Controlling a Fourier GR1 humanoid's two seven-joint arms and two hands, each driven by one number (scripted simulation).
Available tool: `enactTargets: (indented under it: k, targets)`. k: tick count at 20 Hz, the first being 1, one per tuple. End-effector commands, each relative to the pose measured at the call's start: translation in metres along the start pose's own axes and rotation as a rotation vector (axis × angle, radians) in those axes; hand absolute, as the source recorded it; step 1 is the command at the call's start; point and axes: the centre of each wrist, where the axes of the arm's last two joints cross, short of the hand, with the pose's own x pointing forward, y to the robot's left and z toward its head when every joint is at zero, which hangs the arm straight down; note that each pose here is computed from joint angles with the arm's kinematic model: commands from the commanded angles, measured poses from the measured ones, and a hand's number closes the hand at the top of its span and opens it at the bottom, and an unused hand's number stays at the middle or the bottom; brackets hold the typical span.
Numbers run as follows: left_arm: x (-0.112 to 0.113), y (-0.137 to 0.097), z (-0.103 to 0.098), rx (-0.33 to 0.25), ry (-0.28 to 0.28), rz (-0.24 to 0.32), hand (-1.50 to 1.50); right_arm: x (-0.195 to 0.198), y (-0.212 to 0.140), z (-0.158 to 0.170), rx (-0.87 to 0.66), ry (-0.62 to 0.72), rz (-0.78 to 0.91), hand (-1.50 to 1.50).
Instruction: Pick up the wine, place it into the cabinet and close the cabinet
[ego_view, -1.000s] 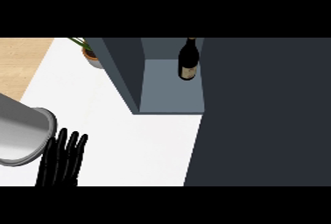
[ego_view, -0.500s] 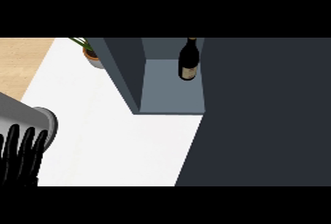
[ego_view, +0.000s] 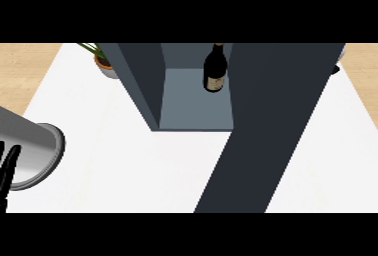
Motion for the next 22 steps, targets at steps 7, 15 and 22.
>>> enactTargets:
  k: [7,15,22]
  targets:
    - [0.006,0.016,-0.011,-0.027,0.001,0.003,-1.50,0.017,0.044,-0.008,0.094,-0.138,0.028,1.50]
    - [0.001,0.019,-0.024,-0.048,0.018,0.079,-1.50,0.013,0.053,-0.050,0.016,-0.147,0.105,1.50]
    - [0.012,0.013,-0.035,-0.065,0.016,0.093,-1.50,0.026,0.039,-0.086,0.020,-0.133,0.070,1.50]
